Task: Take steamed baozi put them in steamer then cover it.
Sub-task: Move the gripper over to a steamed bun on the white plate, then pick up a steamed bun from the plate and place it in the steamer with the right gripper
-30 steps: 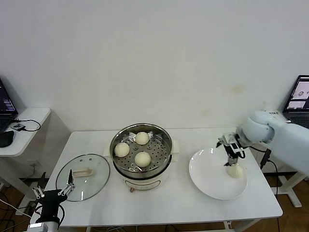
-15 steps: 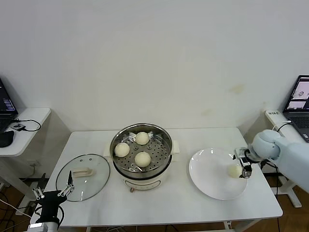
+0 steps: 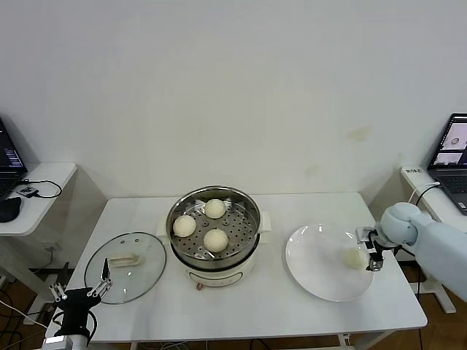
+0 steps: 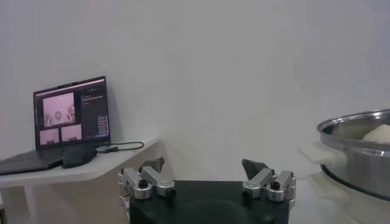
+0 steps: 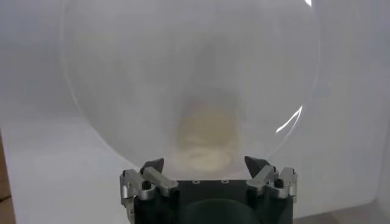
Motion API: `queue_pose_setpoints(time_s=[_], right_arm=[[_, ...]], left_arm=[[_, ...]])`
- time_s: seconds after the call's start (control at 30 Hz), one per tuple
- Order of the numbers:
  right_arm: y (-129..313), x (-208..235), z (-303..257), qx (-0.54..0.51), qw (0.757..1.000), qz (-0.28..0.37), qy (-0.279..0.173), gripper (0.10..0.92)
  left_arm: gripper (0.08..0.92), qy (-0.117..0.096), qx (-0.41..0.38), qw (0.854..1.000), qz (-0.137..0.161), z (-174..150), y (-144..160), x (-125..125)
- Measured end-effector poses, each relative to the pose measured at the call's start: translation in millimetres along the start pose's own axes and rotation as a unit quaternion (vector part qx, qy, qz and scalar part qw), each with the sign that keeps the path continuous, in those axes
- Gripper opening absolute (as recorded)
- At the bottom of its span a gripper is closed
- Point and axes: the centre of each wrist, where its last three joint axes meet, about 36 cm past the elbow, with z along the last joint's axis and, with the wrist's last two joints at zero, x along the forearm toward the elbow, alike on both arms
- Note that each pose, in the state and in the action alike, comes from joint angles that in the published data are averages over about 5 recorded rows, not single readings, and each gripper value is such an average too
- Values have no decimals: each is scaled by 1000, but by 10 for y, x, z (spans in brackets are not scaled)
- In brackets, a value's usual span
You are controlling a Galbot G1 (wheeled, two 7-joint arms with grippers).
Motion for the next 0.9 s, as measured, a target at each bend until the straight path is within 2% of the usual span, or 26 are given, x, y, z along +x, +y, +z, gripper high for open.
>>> queue_pose_setpoints(time_s=[0.13, 0.43, 0.9], right_arm=[[-22, -68, -46, 1, 1000, 0, 1, 808], [-33, -139, -89, 3, 1000, -4, 1, 692], [-125, -16, -143, 2, 1000, -5, -12, 572]], left_arm=[[823, 0, 1, 1000, -1, 0, -2, 1], [823, 1, 2, 1000, -2, 9, -9, 6], [823, -3, 1, 1000, -2, -27, -1, -5]])
